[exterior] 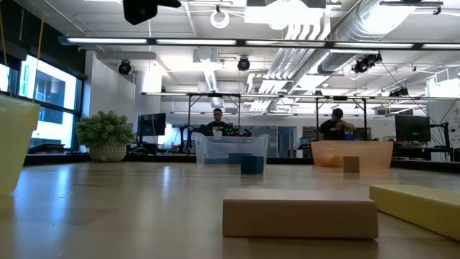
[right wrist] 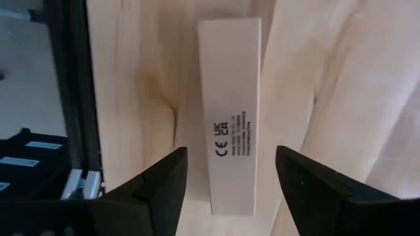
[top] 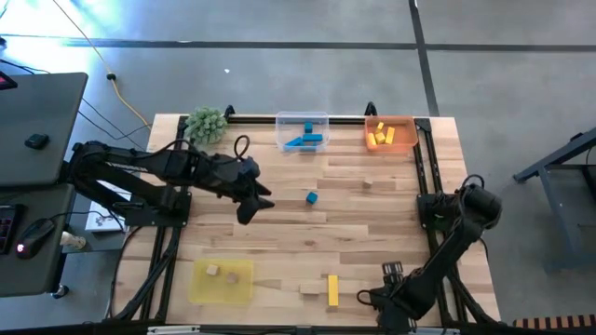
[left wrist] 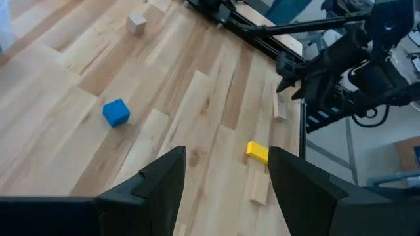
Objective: Sort & place blocks by color
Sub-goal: Put the brown block into the yellow bin
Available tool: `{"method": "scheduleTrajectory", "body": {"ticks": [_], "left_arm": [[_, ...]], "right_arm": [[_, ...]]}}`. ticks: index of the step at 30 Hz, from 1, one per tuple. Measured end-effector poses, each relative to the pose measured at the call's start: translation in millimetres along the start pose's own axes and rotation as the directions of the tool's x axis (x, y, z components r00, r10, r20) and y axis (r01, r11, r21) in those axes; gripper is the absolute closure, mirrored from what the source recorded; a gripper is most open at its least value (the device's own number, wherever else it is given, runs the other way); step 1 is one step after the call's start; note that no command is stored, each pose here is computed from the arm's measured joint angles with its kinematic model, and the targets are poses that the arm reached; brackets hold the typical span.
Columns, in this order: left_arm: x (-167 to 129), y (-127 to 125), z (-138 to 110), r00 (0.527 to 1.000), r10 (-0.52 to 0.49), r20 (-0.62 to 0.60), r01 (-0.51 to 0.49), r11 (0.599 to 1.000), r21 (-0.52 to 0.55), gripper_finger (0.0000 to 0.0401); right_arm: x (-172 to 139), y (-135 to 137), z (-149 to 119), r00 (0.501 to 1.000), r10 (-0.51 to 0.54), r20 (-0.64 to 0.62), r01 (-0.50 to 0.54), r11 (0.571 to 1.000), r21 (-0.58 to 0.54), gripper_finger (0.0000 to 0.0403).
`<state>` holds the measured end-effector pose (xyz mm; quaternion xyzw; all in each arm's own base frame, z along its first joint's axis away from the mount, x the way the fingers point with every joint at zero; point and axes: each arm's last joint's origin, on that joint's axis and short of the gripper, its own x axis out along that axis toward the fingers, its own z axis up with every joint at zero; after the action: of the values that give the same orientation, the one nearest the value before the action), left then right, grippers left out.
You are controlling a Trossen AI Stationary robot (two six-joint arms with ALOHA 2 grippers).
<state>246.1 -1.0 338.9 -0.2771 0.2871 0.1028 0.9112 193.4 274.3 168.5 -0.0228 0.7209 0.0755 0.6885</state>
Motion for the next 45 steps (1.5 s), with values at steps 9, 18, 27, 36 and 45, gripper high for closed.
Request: {"method": "scheduleTrajectory", "body": {"ticks": [9,18,27,36,45], "left_arm": [[0,-2,-1,1.000,-0.003,-0.003,0.003,1.000,-0.017,0.0197],[0,-2,-1,1.000,-0.003,-0.003,0.003,1.000,-0.017,0.0197],[0,0,0,1.000,0.015,0.009,-0.016,0.999,0.046,0.0197],[0,8,4,0.999,0.045,0.021,-0.048,0.986,0.157,0.0197],[0,22,13,0.995,0.093,0.043,-0.101,0.952,0.288,0.0197]], "right_arm": [[27,7,-3,0.995,-0.030,-0.097,0.030,1.000,-0.007,0.0182],[33,8,-2,0.993,-0.031,-0.116,0.039,0.997,0.069,0.0263],[32,5,2,0.993,-0.023,-0.116,0.040,0.989,0.142,0.0307],[10,-12,17,0.997,0.048,-0.056,-0.026,0.938,0.346,0.0307],[-29,-53,53,0.980,0.105,0.171,-0.177,0.858,0.482,0.0307]]}}
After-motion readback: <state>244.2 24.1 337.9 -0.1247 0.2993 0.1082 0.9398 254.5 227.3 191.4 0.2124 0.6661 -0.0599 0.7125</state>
